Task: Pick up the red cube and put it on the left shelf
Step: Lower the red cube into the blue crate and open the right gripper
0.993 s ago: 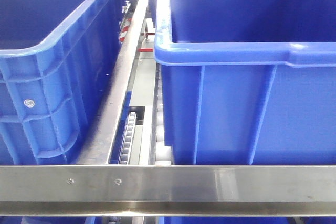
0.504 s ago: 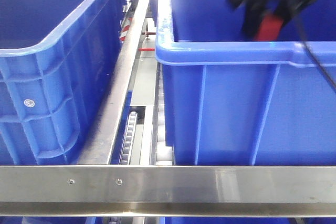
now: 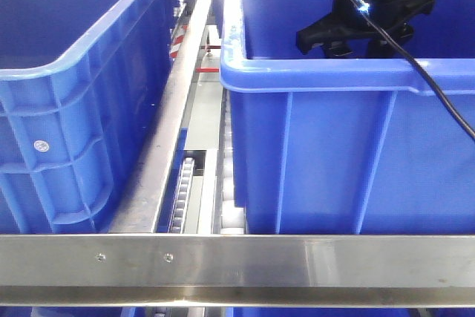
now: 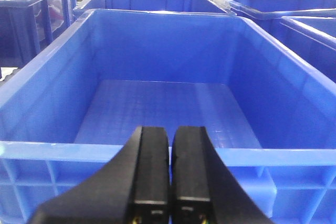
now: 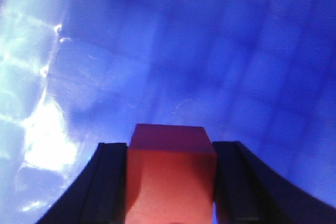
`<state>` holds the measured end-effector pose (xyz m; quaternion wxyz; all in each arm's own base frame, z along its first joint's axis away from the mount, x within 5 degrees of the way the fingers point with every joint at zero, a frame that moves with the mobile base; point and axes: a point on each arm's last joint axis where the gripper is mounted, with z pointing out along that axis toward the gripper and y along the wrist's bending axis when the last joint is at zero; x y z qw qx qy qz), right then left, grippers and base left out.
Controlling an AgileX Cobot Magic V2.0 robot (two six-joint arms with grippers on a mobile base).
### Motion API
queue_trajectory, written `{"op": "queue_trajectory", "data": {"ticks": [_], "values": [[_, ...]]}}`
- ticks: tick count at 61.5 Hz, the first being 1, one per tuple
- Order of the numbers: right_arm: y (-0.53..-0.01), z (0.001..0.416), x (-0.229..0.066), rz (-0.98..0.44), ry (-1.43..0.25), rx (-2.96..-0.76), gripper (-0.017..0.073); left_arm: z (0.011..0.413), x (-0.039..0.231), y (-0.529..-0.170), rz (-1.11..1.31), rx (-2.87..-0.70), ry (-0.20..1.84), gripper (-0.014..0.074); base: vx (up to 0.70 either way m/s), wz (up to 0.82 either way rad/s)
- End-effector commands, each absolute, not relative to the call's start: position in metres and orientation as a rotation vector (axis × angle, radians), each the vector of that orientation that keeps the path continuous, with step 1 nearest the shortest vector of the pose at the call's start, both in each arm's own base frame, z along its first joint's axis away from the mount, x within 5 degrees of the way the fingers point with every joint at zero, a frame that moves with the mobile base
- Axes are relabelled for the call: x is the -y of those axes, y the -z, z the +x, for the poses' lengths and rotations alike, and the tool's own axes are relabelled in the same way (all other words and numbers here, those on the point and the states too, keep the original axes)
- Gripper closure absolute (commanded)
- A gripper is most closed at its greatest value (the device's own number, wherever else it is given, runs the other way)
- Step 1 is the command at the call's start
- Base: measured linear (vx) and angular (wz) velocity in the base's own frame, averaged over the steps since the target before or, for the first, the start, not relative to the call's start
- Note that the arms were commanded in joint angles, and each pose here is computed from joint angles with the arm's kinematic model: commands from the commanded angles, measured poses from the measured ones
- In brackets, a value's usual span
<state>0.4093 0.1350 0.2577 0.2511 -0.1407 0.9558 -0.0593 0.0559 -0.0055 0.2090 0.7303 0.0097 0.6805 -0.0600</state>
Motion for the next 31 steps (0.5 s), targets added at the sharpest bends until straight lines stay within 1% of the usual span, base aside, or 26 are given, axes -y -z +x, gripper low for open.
{"op": "queue_trajectory", "data": {"ticks": [1,14,21,31], "values": [[-0.2927,0.4077,-0.1313,-0.378,0.154,-2.489,0.0431,0.0553,0.004,-0.2089,0.008,-1.43,0.127,0.0492,0.0,0.0],[-0.292,0.4067,-0.1306,-0.378,0.161,-2.503,0.019,0.0553,0.004,-0.2089,0.008,-1.43,0.127,0.0492,0.0,0.0],[-0.2914,0.4059,-0.13,-0.377,0.167,-2.515,0.0093,0.0553,0.004,-0.2089,0.008,-1.43,0.127,0.0492,0.0,0.0],[-0.2909,0.405,-0.1289,-0.379,0.182,-2.527,-0.0012,0.0553,0.004,-0.2089,0.008,-1.43,0.127,0.0492,0.0,0.0]]}}
